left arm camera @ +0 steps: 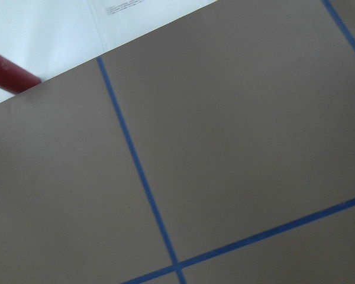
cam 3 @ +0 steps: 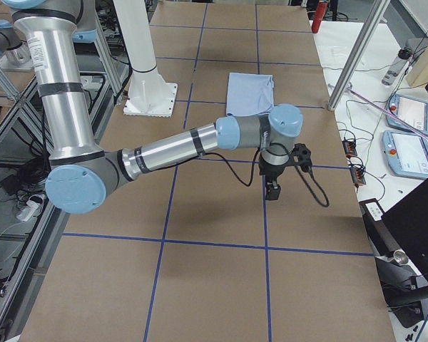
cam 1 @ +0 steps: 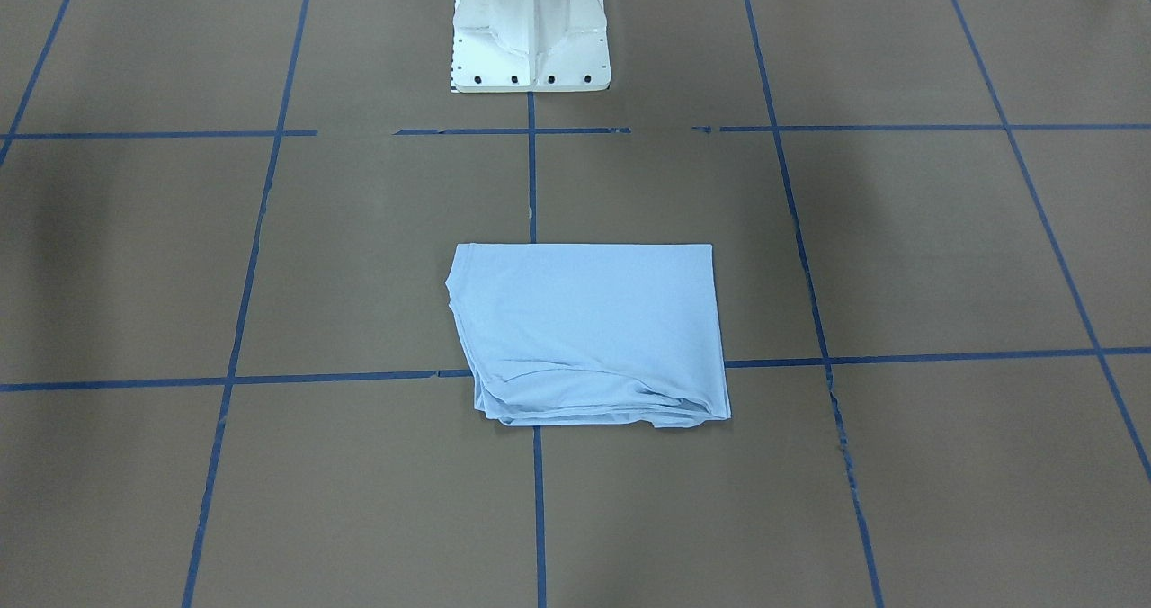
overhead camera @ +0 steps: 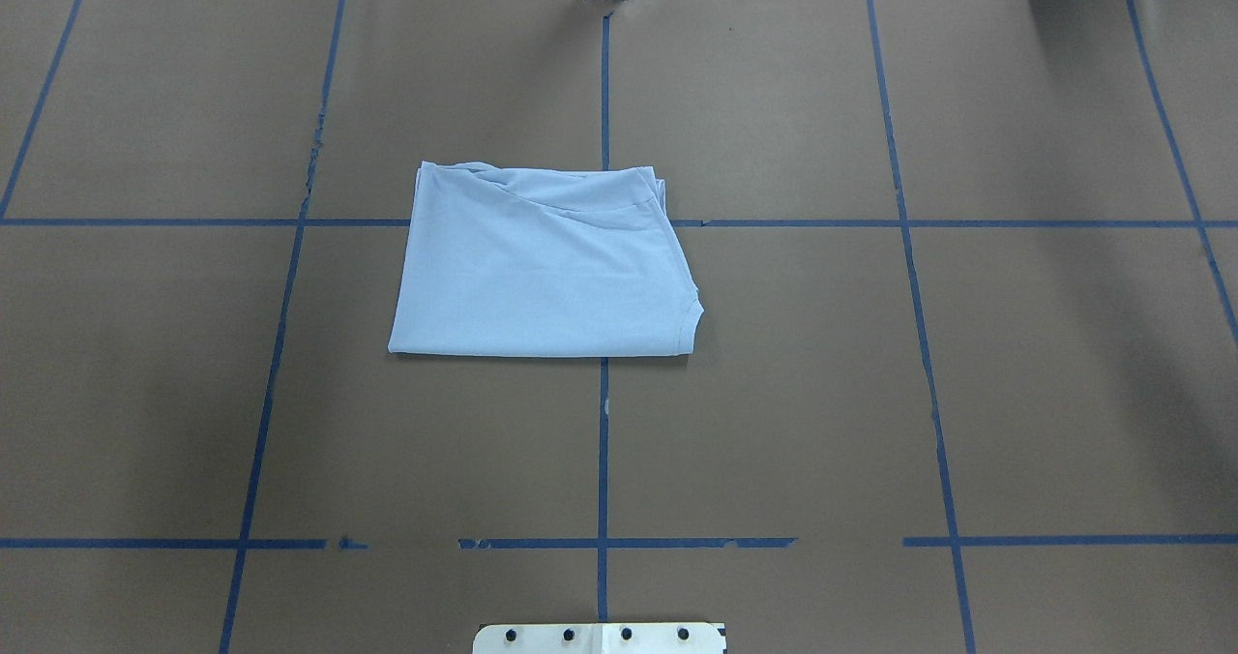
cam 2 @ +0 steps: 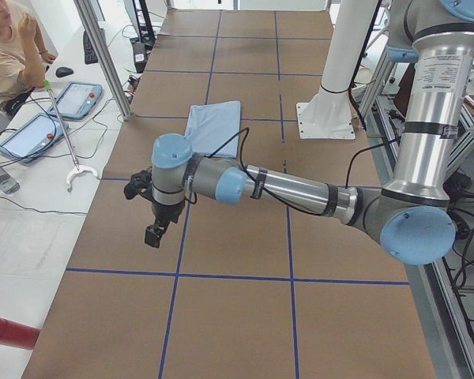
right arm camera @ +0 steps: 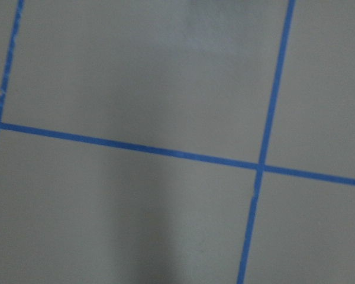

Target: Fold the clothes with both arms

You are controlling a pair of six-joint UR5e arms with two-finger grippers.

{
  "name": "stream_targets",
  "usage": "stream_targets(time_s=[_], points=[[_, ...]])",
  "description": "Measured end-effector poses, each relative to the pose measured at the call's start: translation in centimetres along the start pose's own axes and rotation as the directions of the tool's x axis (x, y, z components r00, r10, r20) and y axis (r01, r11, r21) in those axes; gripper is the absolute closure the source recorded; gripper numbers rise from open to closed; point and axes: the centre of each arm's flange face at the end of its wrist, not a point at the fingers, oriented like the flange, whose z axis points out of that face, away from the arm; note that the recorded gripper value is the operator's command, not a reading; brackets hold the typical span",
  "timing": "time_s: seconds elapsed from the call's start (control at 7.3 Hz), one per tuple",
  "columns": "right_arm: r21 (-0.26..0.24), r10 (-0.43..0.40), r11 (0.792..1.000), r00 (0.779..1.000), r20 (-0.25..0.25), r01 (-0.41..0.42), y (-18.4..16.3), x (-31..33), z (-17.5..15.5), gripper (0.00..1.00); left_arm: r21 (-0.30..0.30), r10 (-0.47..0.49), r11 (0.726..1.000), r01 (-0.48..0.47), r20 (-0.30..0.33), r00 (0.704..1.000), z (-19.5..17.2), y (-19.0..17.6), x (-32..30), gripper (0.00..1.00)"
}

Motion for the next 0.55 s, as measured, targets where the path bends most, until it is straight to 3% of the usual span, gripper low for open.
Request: stream_targets(time_s=[0.14,0.27,0.55], points=[[-0.003,0.039,0.999,0.999,0.002,-0.039,4.4,3.3,1.5,0.0,-0.006,-0.035,0.999,0.034,-0.011,0.999,0.3,3.1,-1.9,0.0],[0.001,0.05,0.999,0.999,0.002,-0.05,7.0,5.0,2.5,0.0,0.003,-0.089,0.996,0.089,-0.064,0.994,-0.1,5.8,-3.3,0.0],[0.005,0.06,0.998,0.998,0.001,-0.06,8.7,5.9,3.1,0.0,0.001,-0.173,0.984,0.176,-0.167,0.971,0.0,9.5,-3.6,0.0]])
